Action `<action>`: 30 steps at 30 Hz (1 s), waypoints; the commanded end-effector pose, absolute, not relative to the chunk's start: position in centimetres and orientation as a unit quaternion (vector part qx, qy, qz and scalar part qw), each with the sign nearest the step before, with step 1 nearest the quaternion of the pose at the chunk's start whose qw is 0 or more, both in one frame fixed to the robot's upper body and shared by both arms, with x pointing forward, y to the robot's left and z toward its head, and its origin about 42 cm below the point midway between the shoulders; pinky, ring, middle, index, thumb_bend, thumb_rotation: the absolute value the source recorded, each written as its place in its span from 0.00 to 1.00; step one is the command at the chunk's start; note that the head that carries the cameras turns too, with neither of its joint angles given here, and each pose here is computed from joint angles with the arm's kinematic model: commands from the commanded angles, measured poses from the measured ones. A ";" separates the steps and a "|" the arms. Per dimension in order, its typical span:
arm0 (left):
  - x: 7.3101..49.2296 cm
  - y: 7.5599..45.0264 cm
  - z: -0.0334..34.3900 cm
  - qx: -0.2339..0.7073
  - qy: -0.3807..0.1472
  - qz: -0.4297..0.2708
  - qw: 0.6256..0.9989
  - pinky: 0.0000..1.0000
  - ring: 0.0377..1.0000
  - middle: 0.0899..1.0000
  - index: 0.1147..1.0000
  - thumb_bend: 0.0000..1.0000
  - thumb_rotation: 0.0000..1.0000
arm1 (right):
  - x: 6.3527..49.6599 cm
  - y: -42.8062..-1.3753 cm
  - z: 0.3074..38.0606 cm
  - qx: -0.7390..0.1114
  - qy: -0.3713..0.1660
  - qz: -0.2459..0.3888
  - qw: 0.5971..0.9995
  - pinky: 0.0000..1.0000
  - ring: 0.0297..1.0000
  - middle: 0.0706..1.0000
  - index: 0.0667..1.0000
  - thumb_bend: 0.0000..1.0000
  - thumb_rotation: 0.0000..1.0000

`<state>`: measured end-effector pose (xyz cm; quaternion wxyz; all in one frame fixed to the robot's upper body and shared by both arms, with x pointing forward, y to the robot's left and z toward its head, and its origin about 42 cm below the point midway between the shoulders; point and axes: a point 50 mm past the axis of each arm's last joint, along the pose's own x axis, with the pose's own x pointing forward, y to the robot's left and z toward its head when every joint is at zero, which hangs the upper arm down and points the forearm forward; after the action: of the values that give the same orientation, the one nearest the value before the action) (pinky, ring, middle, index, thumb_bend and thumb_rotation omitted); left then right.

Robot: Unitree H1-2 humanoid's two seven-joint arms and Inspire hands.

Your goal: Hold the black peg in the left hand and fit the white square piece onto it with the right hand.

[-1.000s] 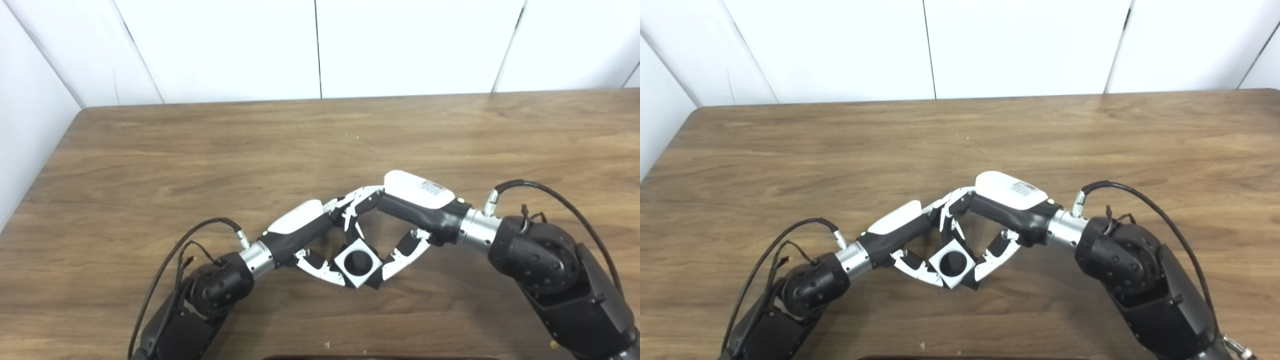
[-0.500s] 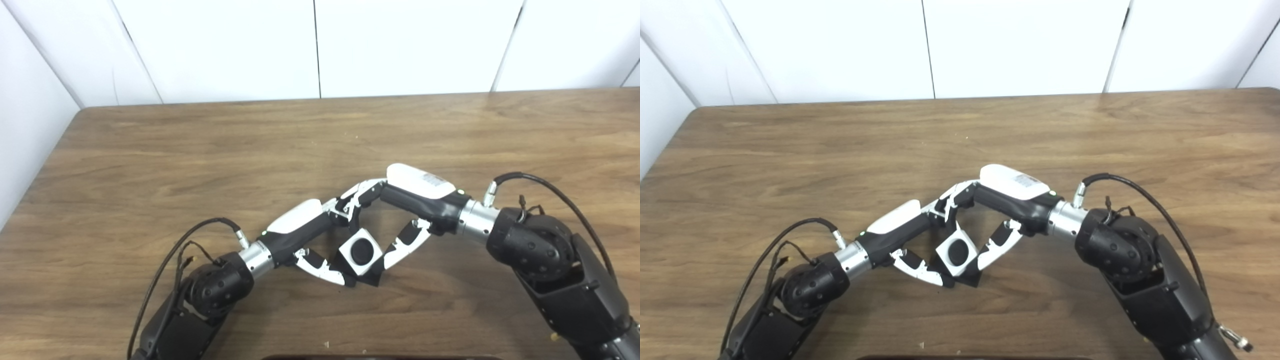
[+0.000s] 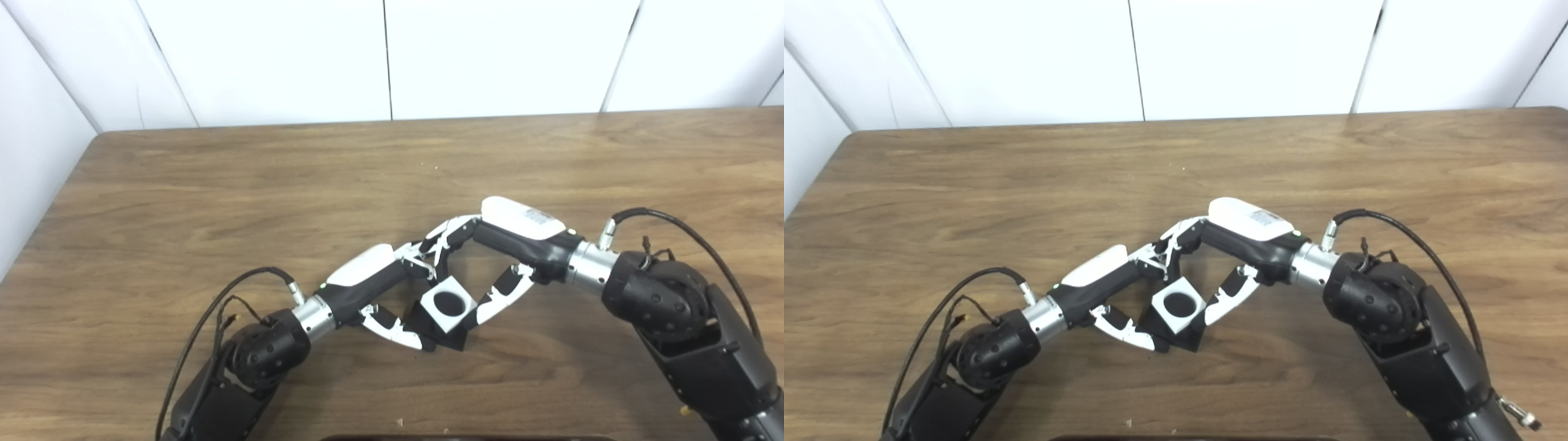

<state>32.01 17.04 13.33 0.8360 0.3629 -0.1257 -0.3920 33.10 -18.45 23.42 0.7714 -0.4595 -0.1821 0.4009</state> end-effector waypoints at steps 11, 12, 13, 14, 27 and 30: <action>31.4 18.1 11.5 0.394 -0.066 -0.406 0.822 1.00 1.00 0.97 0.42 0.52 0.07 | 33.4 -18.7 25.2 -0.466 -0.214 0.379 0.771 0.74 0.81 0.75 0.44 0.51 0.13; 31.4 18.1 11.6 0.394 -0.066 -0.406 0.822 1.00 1.00 0.97 0.42 0.52 0.07 | 33.4 -18.7 25.2 -0.466 -0.214 0.379 0.770 0.74 0.81 0.75 0.44 0.51 0.13; 31.4 18.1 11.6 0.395 -0.065 -0.406 0.822 1.00 1.00 0.97 0.42 0.52 0.07 | 33.4 -18.6 25.3 -0.466 -0.215 0.379 0.770 0.73 0.81 0.75 0.44 0.51 0.13; 31.4 18.1 11.6 0.394 -0.064 -0.406 0.822 1.00 1.00 0.97 0.42 0.52 0.07 | 33.4 -18.6 25.3 -0.465 -0.216 0.379 0.770 0.73 0.81 0.75 0.44 0.51 0.13; 31.5 18.2 11.8 0.395 -0.067 -0.408 0.820 1.00 1.00 0.97 0.42 0.52 0.07 | 33.2 -18.6 25.8 -0.479 -0.177 0.401 0.761 0.72 0.84 0.88 0.84 0.99 0.42; 31.4 18.2 11.8 0.398 -0.065 -0.409 0.819 1.00 1.00 0.97 0.42 0.52 0.07 | 33.2 -18.6 25.8 -0.480 -0.174 0.401 0.760 0.72 0.84 0.89 0.86 1.00 0.42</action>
<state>31.98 17.02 13.47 0.8356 0.3637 -0.1242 -0.3926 32.86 -19.00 23.55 0.7657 -0.4729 -0.1406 0.4126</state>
